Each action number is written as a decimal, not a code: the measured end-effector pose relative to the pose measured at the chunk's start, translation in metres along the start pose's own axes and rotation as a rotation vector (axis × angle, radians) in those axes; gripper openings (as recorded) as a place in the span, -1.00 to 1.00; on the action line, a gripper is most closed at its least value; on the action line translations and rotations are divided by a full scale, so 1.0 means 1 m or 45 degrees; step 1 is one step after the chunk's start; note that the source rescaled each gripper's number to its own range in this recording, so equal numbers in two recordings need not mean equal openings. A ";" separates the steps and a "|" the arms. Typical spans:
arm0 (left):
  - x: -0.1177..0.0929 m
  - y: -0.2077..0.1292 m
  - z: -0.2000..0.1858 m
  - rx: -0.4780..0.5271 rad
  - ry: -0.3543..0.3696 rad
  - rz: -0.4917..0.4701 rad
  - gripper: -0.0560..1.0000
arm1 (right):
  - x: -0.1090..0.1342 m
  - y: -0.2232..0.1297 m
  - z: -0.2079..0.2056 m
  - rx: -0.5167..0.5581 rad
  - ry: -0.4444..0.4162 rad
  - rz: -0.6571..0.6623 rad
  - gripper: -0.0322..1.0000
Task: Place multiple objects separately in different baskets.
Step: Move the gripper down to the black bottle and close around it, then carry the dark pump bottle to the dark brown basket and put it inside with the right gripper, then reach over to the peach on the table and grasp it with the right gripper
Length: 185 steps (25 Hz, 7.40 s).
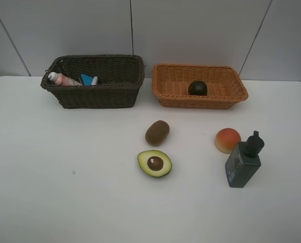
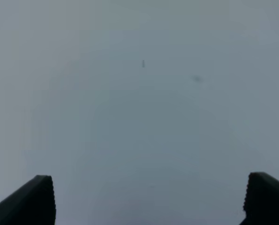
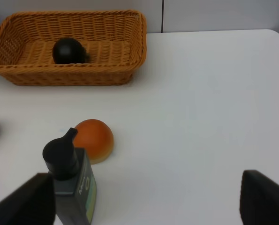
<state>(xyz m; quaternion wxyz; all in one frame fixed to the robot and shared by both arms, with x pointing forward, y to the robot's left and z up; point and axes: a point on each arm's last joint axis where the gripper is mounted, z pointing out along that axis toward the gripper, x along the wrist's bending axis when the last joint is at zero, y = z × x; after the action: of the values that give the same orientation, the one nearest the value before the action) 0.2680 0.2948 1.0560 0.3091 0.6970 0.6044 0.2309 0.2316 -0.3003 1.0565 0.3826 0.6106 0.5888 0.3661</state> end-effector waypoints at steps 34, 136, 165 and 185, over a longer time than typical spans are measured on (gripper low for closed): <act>0.000 -0.028 -0.024 -0.398 0.086 0.019 0.99 | 0.000 0.000 0.000 0.000 0.000 0.000 1.00; 0.000 -0.027 -0.025 -0.405 0.090 0.017 0.99 | 0.087 0.049 0.262 1.340 0.088 -0.086 -0.91; 0.000 -0.027 -0.025 -0.405 0.090 0.017 0.99 | 0.308 0.159 0.457 0.574 0.721 -0.116 -0.91; 0.000 -0.027 -0.025 -0.405 0.090 0.017 0.99 | 0.322 0.161 0.415 0.777 0.767 -0.279 0.99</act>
<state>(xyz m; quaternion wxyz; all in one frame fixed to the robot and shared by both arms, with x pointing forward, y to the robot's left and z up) 0.2318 0.3002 1.0539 0.3927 0.6347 0.5661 0.3500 0.6875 0.0040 1.0173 0.0327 0.4955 0.8165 0.2945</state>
